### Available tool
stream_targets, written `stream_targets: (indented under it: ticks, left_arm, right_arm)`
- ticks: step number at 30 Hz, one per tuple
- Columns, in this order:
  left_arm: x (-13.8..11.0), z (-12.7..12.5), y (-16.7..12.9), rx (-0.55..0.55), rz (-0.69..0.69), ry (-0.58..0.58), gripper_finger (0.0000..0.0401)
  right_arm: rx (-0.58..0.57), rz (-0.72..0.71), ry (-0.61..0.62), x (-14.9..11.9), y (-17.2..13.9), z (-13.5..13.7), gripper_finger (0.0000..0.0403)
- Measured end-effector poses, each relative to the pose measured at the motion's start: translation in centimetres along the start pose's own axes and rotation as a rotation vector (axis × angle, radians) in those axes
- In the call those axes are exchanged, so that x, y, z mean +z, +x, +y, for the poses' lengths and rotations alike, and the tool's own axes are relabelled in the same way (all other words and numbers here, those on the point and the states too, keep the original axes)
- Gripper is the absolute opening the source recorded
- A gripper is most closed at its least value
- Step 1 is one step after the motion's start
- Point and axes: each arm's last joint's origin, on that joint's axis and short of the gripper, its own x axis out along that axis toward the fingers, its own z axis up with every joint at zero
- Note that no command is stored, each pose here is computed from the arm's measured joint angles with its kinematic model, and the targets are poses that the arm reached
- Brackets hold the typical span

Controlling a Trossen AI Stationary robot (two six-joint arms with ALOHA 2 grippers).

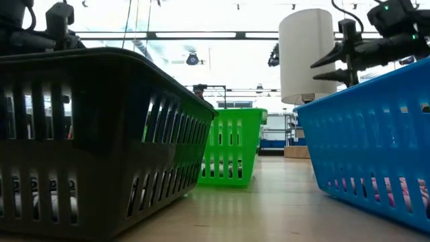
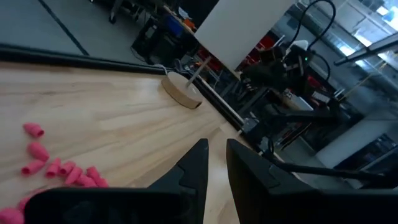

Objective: Sort crayons
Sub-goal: Return to Home Position

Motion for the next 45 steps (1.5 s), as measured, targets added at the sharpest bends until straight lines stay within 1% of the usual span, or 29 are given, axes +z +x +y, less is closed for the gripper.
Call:
stream_targets:
  ticks: [3,9,16,21,23,26,29,32,35,38,42,45]
  left_arm:
    - [-0.5,0.4,0.3,0.008,-0.004,-0.035,0.0065]
    - [-0.3,0.6,0.4,0.032,-0.037,-0.068,0.0062]
    - [0.1,1.1,0.6,0.082,-0.084,-0.116,0.0029]
    - [0.4,1.5,0.7,0.113,-0.114,-0.127,0.0009]
    - [0.4,1.5,0.8,0.113,-0.114,-0.134,0.0007]
    - [0.4,1.5,0.8,0.112,-0.113,-0.146,0.0006]
    - [0.4,1.5,0.8,0.098,-0.101,-0.159,0.0006]
    - [0.3,1.3,0.8,0.058,-0.071,-0.199,0.0006]
    - [0.2,1.1,0.8,0.013,-0.042,-0.230,0.0006]
    - [0.1,0.9,0.7,-0.003,-0.033,-0.243,0.0005]
    - [0.1,0.9,0.7,0.008,-0.044,-0.242,0.0005]
    - [0.1,1.0,0.7,0.016,-0.039,-0.238,0.0005]
  right_arm:
    - [0.021,-0.033,0.045,-0.6,-0.1,-1.3,0.0137]
    - [0.036,-0.070,0.116,-1.6,-0.3,-3.8,0.0137]
    - [0.048,-0.119,0.170,-2.5,-0.9,-6.3,0.0134]
    - [0.078,-0.089,0.152,-2.1,-1.4,-6.7,0.0130]
    - [0.118,-0.079,0.155,-1.7,-1.7,-6.6,0.0129]
    - [0.188,-0.091,0.111,-0.9,-2.5,-6.2,0.0129]
    - [0.180,-0.158,0.069,-0.2,-3.2,-6.2,0.0126]
    - [0.160,-0.202,0.061,0.0,-3.5,-6.3,0.0123]
    - [0.141,-0.246,0.043,0.1,-3.5,-6.3,0.0118]
    - [0.138,-0.280,0.009,0.1,-3.2,-6.0,0.0109]
    - [0.160,-0.301,-0.046,-0.3,-2.6,-5.2,0.0093]
    - [0.207,-0.323,-0.078,-0.4,-2.3,-3.9,0.0084]
